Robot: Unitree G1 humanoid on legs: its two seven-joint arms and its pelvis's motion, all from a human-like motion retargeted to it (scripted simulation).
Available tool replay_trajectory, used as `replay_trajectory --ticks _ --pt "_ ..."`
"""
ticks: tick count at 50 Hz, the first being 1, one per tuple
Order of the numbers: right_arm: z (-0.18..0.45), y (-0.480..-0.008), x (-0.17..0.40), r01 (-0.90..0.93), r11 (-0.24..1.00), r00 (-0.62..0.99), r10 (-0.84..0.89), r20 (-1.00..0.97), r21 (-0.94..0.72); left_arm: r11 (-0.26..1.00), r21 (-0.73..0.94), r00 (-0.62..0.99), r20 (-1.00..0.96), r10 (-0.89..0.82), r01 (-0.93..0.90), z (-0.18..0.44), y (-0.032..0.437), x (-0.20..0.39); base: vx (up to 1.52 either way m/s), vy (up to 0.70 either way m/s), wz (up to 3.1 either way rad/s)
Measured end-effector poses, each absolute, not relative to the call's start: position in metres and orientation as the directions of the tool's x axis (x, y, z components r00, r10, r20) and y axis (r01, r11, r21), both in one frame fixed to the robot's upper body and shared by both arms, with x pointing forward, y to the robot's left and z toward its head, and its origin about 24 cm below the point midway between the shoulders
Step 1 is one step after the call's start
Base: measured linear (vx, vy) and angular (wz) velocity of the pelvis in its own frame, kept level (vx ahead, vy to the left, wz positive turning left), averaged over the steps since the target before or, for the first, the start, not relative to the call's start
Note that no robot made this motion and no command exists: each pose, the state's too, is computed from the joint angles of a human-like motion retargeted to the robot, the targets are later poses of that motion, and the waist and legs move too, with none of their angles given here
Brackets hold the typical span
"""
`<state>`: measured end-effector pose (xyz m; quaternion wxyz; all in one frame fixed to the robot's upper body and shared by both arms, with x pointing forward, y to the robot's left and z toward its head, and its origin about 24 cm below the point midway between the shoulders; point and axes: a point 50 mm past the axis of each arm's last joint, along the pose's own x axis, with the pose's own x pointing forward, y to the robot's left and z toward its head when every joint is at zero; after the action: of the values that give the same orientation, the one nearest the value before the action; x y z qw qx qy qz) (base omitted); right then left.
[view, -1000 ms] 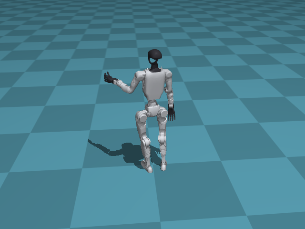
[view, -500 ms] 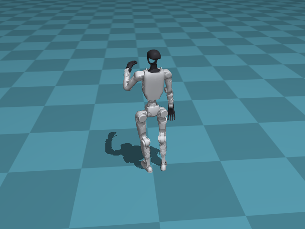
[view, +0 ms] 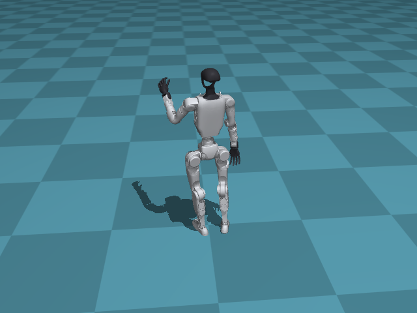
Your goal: In place motions
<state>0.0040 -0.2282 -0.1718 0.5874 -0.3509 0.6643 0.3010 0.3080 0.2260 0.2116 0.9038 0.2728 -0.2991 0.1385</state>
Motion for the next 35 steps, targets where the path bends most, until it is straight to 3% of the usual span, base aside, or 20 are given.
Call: replay_trajectory --ticks 3,8,12,17,20,23,28,35 --pt "-0.172 -0.229 0.008 -0.825 0.566 -0.06 -0.111 -0.992 -0.014 0.844 0.444 0.884 0.461 0.073 -0.301 0.194 0.23 0.318 0.01 0.01 0.29" --pt "-0.172 -0.23 0.013 -0.838 0.544 -0.036 -0.128 -0.991 -0.04 0.77 0.365 0.675 0.73 0.112 -0.523 0.214 0.232 0.285 0.02 0.01 0.02" --pt "-0.172 -0.229 0.012 -0.817 0.575 -0.046 -0.125 -0.991 -0.035 0.657 0.37 0.55 0.831 0.082 -0.657 0.205 0.227 0.262 -0.02 -0.01 -0.23" --pt "-0.172 -0.23 0.013 -0.777 0.626 -0.03 -0.139 -0.99 -0.064 0.628 0.328 0.48 0.874 0.081 -0.705 0.16 0.222 0.229 0.0 0.0 0.0" --pt "-0.172 -0.231 0.014 -0.748 0.66 -0.033 -0.14 -0.99 -0.068 0.603 0.388 0.546 0.832 0.096 -0.697 0.122 0.224 0.21 0.0 0.0 -0.27" --pt "-0.172 -0.231 0.014 -0.721 0.689 -0.033 -0.131 -0.991 -0.067 0.592 0.514 0.708 0.691 0.142 -0.62 0.075 0.223 0.195 0.03 -0.03 -0.24" --pt "-0.171 -0.232 0.007 -0.671 0.74 -0.05 -0.122 -0.991 -0.058 0.682 0.628 0.925 0.309 0.223 -0.374 -0.007 0.214 0.164 0.0 0.0 0.0" --pt "-0.171 -0.232 0.004 -0.605 0.794 -0.067 -0.117 -0.991 -0.053 0.773 0.634 0.95 -0.263 0.167 0.039 -0.095 0.201 0.123 -0.02 0.0 0.34"
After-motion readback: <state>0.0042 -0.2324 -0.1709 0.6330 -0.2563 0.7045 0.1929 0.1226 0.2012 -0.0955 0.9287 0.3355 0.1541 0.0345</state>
